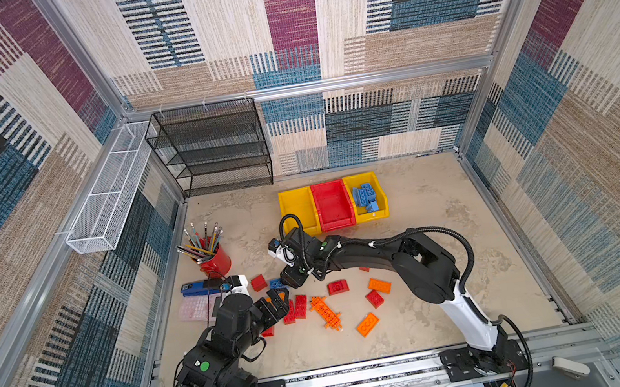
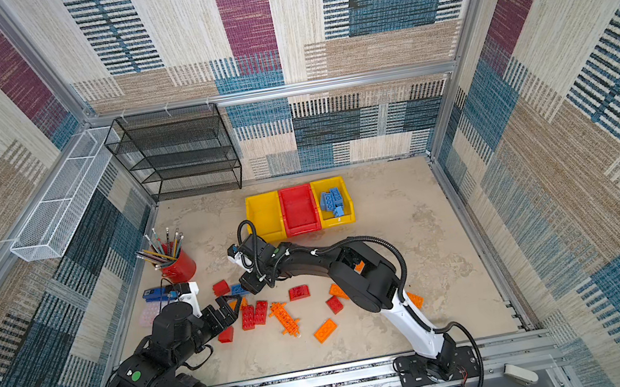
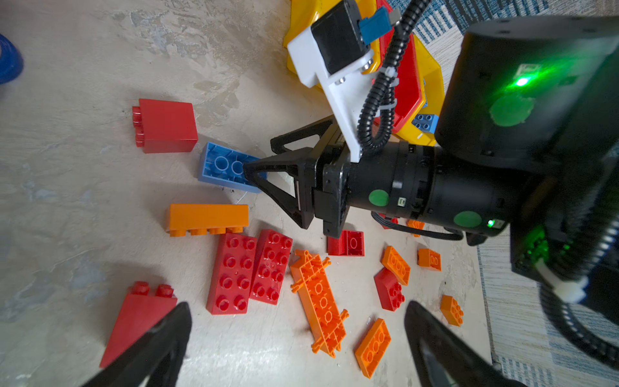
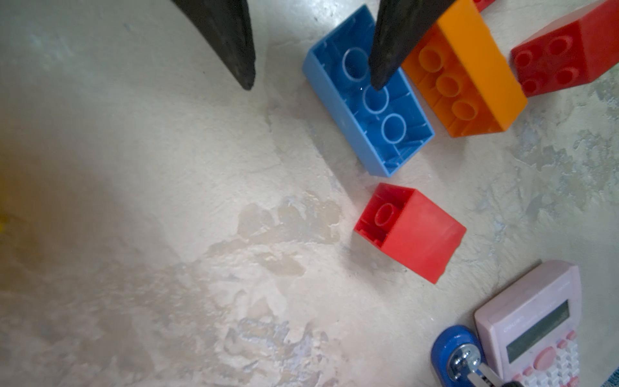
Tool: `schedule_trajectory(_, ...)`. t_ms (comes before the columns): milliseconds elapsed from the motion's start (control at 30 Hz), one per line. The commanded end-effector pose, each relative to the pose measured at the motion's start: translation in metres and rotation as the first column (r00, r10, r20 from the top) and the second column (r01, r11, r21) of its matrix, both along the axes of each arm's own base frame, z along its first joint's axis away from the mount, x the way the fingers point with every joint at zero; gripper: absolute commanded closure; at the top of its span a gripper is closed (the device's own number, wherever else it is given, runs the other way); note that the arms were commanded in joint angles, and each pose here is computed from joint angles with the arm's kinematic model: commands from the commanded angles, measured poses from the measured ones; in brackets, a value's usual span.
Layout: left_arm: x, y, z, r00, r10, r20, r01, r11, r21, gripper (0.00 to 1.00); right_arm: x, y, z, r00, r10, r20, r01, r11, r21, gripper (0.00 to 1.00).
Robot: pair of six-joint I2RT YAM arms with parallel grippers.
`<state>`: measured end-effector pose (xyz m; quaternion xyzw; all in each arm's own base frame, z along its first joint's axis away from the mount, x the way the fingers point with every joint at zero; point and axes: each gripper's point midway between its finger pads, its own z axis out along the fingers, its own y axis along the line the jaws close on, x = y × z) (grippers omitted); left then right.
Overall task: Sort the legos into containers by color
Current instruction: Move the lego to the center of the table, then pick up the lego from the center of the table.
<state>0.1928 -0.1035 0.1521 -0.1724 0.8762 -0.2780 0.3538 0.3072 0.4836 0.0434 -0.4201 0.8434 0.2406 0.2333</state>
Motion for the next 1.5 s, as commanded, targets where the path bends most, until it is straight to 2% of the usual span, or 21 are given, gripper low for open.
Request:
schedule_trajectory(0,0.0,0.002,0.001,1.0,0.012,0.007,-0.012,1.0,-0.005,0.0,0.001,0.005,0.004,1.0,0.005,0.023,-0.005,1.0,0.012,0.43)
schedule_trajectory(300,-0.001,0.003,0.005,1.0,0.01,0.016,-0.01,1.0,0.003,0.0,0.013,-0.002,-0.004,0.997,-0.05,0.056,0.053,0.998,-0.046,0.54)
schedule_trajectory(567,-0.001,0.004,0.01,1.0,0.007,0.027,-0.007,1.0,0.005,0.0,0.03,-0.025,0.0,0.989,-0.133,0.068,0.138,0.988,-0.069,0.56)
schedule_trajectory(800,0.0,0.004,0.012,0.999,0.004,0.036,-0.005,1.0,0.011,0.0,0.04,-0.048,0.022,0.983,-0.159,0.093,0.164,0.985,-0.053,0.55)
schedule_trajectory(1033,0.002,0.003,0.015,0.999,0.003,0.045,-0.004,1.0,0.014,0.0,0.032,-0.047,0.044,0.987,-0.128,0.094,0.13,0.991,-0.013,0.46)
schedule_trajectory(1133,0.002,0.004,0.015,0.999,0.005,0.043,-0.005,1.0,0.018,0.0,0.03,-0.045,0.035,0.991,-0.107,0.077,0.11,0.994,-0.027,0.42)
schedule_trajectory(1467,0.002,0.005,0.011,0.999,0.004,0.039,-0.005,1.0,0.031,0.0,0.042,-0.02,0.022,0.995,-0.078,0.058,0.079,0.997,-0.016,0.41)
